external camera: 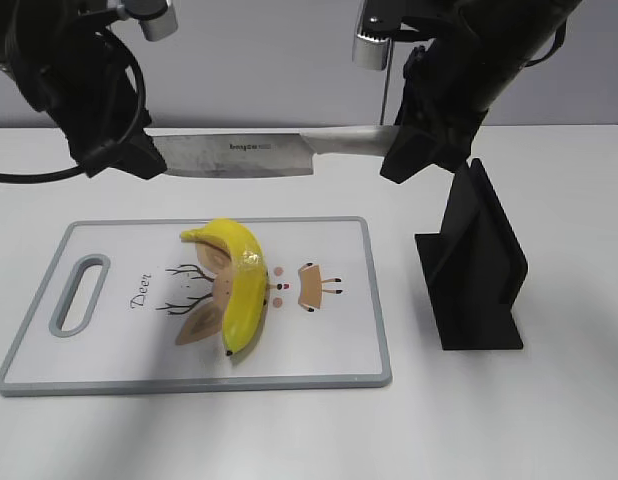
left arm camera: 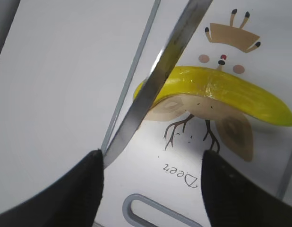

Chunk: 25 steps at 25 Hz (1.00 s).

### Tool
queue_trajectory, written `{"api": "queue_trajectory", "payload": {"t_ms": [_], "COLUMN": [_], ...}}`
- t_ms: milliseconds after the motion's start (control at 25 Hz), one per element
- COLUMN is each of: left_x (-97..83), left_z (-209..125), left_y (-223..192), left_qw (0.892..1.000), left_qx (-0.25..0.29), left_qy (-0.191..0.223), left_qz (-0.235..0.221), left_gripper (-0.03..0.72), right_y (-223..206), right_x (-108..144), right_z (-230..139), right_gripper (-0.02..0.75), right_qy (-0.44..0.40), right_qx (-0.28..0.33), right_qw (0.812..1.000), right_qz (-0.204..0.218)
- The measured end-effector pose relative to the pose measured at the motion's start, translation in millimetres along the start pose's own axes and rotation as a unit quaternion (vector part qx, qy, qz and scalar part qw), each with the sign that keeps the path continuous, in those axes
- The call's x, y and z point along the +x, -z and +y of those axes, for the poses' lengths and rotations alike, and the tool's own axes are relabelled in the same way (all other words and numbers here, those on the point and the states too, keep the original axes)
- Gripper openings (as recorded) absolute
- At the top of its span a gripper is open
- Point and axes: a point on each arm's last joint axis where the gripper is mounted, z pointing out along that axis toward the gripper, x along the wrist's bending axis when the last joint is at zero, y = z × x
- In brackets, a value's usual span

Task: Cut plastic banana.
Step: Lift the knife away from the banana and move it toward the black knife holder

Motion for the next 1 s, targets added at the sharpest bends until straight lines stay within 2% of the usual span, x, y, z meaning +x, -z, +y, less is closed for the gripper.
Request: {"api": "queue_trajectory", "payload": {"t_ms": [120, 240, 360, 480, 600, 760, 880, 1000], "left_x": [4.0, 13.6, 21.8, 25.8, 25.3, 19.8, 17.5, 10.4], "left_z": [1.9, 4.8, 3.7, -3.2, -15.5, -36.8, -45.0, -49.4], "left_y": [5.4, 21.0, 41.2, 57.8, 64.7, 67.6, 71.3, 76.4], "left_qw": [1.0, 0.994, 0.977, 0.953, 0.923, 0.888, 0.873, 0.868], "left_qx": [-0.001, -0.002, 0.005, 0.019, 0.046, 0.101, 0.111, 0.107], "left_qy": [0.015, 0.086, 0.171, 0.255, 0.348, 0.437, 0.468, 0.479], "left_qz": [0.017, 0.069, 0.125, 0.162, 0.157, 0.105, 0.079, 0.072], "left_gripper": [0.619, 0.613, 0.605, 0.604, 0.6, 0.595, 0.595, 0.595], "right_y": [0.1, 0.5, 4.6, 12.3, 20.0, 28.8, 36.1, 46.0], "right_x": [-0.4, 0.0, 0.9, 4.1, 8.7, 16.0, 19.1, 23.7], "right_z": [-0.5, -0.6, -0.1, 0.7, -0.9, -3.2, -2.6, -2.1], "right_gripper": [0.163, 0.163, 0.163, 0.163, 0.163, 0.163, 0.163, 0.163], "right_qy": [-0.001, -0.018, -0.07, -0.135, -0.187, -0.239, -0.276, -0.312], "right_qx": [0.001, 0.002, 0.001, 0.0, 0.013, 0.033, 0.032, 0.029], "right_qw": [1.0, 1.0, 0.998, 0.991, 0.982, 0.97, 0.96, 0.95], "right_qz": [-0.001, 0.001, -0.003, -0.002, 0.004, 0.018, 0.016, 0.013]}}
